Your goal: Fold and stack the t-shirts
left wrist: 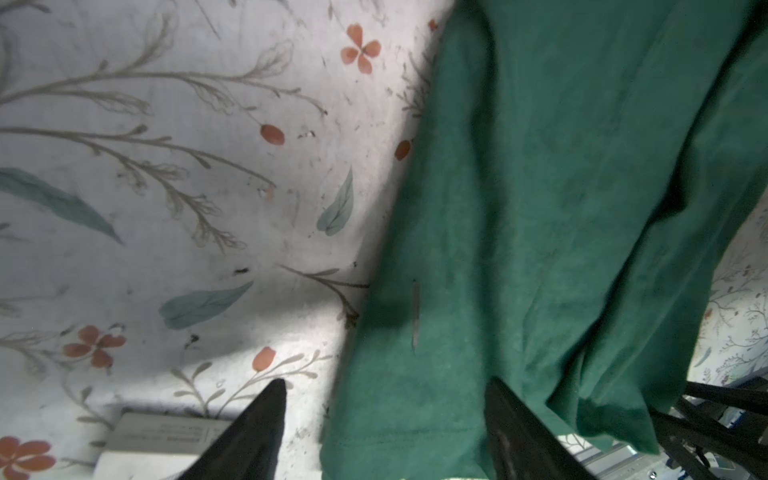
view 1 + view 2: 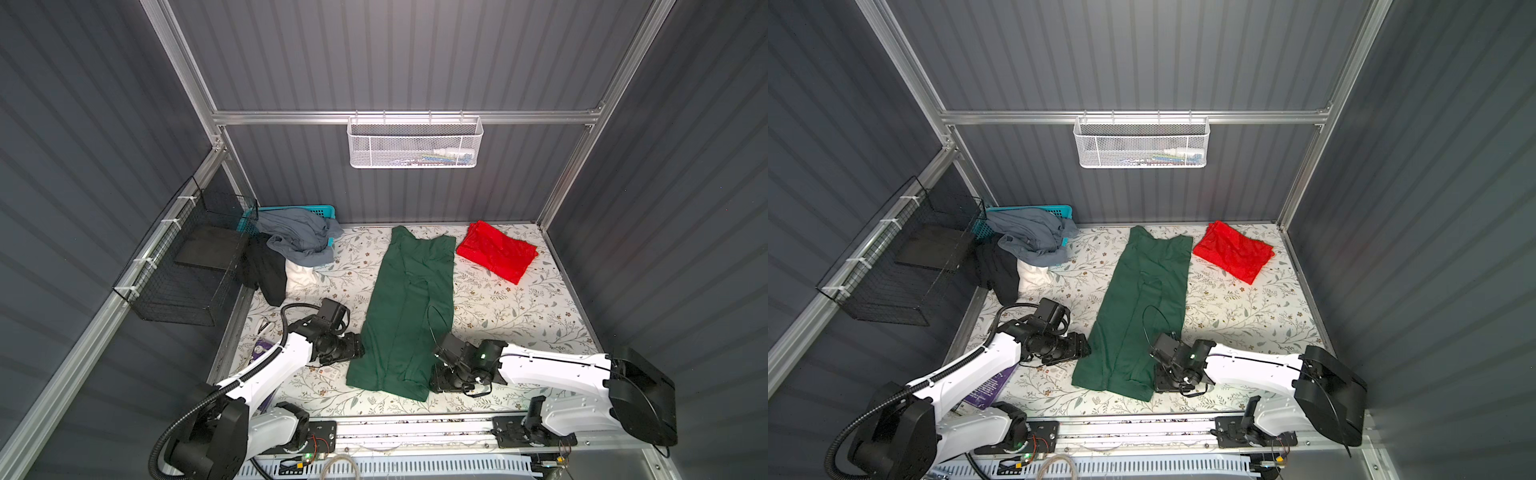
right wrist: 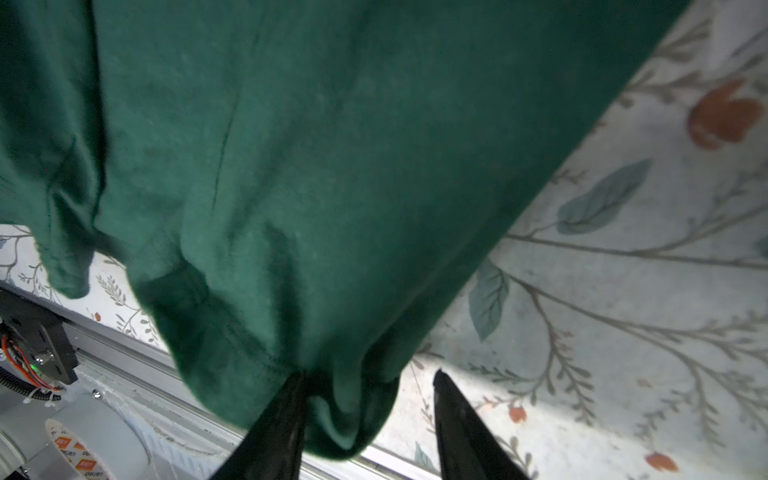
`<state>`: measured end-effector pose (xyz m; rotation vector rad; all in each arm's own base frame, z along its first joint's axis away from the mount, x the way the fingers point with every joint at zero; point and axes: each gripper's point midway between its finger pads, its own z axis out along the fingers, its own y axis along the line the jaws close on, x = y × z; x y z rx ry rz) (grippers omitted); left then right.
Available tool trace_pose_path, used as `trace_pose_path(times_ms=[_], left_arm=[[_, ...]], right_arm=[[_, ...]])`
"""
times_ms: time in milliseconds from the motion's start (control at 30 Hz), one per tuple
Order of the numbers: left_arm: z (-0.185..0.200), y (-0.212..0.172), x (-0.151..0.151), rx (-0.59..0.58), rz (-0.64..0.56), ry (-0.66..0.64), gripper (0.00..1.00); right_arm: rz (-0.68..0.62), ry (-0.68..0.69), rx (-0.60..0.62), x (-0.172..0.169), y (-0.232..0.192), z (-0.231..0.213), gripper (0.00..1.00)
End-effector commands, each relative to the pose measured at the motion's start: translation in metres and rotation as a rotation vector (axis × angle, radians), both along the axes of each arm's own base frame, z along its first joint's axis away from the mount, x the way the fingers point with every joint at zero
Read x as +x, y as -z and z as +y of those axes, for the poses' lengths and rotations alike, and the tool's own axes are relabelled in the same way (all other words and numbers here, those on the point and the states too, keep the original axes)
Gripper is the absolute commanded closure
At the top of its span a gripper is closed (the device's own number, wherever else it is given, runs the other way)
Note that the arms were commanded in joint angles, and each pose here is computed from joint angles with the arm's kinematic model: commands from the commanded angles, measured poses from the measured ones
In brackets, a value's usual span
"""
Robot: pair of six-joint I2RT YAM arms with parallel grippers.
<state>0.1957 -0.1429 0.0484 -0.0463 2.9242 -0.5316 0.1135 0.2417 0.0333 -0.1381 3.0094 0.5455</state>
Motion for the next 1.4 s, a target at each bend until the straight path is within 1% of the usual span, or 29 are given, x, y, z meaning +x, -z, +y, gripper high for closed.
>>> trace_pose_path(times_ms=[0,100,200,267,367,500,567,667,700,833,967,1033,1100,1167,1233,1367], left_arm=[[-0.002,0.012,-0.01,-0.007,0.051,0.004,0.26],[-0.002,0.016,-0.014,-0.003,0.063,0.004,0.29],[0.0,0.019,-0.018,0.002,0.063,0.0,0.29],[0.001,0.02,-0.02,0.008,0.068,0.002,0.32],[0.0,0.023,-0.023,0.011,0.075,0.004,0.33],[-0.001,0.023,-0.027,0.013,0.076,0.009,0.39],[-0.002,0.024,-0.028,0.01,0.07,0.005,0.43],[-0.007,0.025,-0.028,0.001,0.065,0.005,0.52],[-0.01,0.026,-0.028,-0.004,0.067,0.008,0.57],[-0.034,0.025,-0.027,-0.045,0.043,0.061,0.64],[-0.047,0.021,-0.024,-0.042,0.017,0.091,0.73],[-0.05,0.019,-0.022,-0.036,0.012,0.097,0.79],[-0.054,0.017,-0.021,-0.044,0.006,0.103,0.83],[-0.06,0.015,-0.021,-0.066,0.002,0.119,0.89],[-0.063,0.016,-0.022,-0.071,0.012,0.14,0.92],[-0.078,0.01,-0.02,-0.071,0.002,0.201,0.93]], right_arm=[[0.01,-0.027,0.012,-0.003,0.003,0.007,0.5],[0.022,-0.039,0.003,-0.004,0.008,0.012,0.49],[0.035,-0.047,0.005,-0.006,0.013,0.018,0.51],[0.035,-0.046,0.013,-0.005,0.014,0.02,0.54],[0.031,-0.037,0.037,-0.003,0.015,0.026,0.58],[0.027,-0.02,0.037,-0.001,0.015,0.026,0.71],[0.021,-0.007,0.034,0.0,0.015,0.024,0.76],[0.008,0.026,0.033,0.003,0.014,0.02,0.88],[0.004,0.04,0.034,0.004,0.014,0.018,0.92],[-0.006,0.08,0.042,0.009,0.013,0.01,0.99],[-0.023,0.11,0.046,0.012,0.009,0.002,1.0],[-0.034,0.127,0.047,0.014,0.007,-0.003,1.0],[-0.043,0.144,0.045,0.015,0.005,-0.01,1.0],[-0.057,0.157,0.038,0.015,0.005,-0.018,1.0],[-0.058,0.172,0.018,0.012,0.007,-0.03,1.0],[-0.048,0.181,0.01,0.005,0.008,-0.042,1.0]])
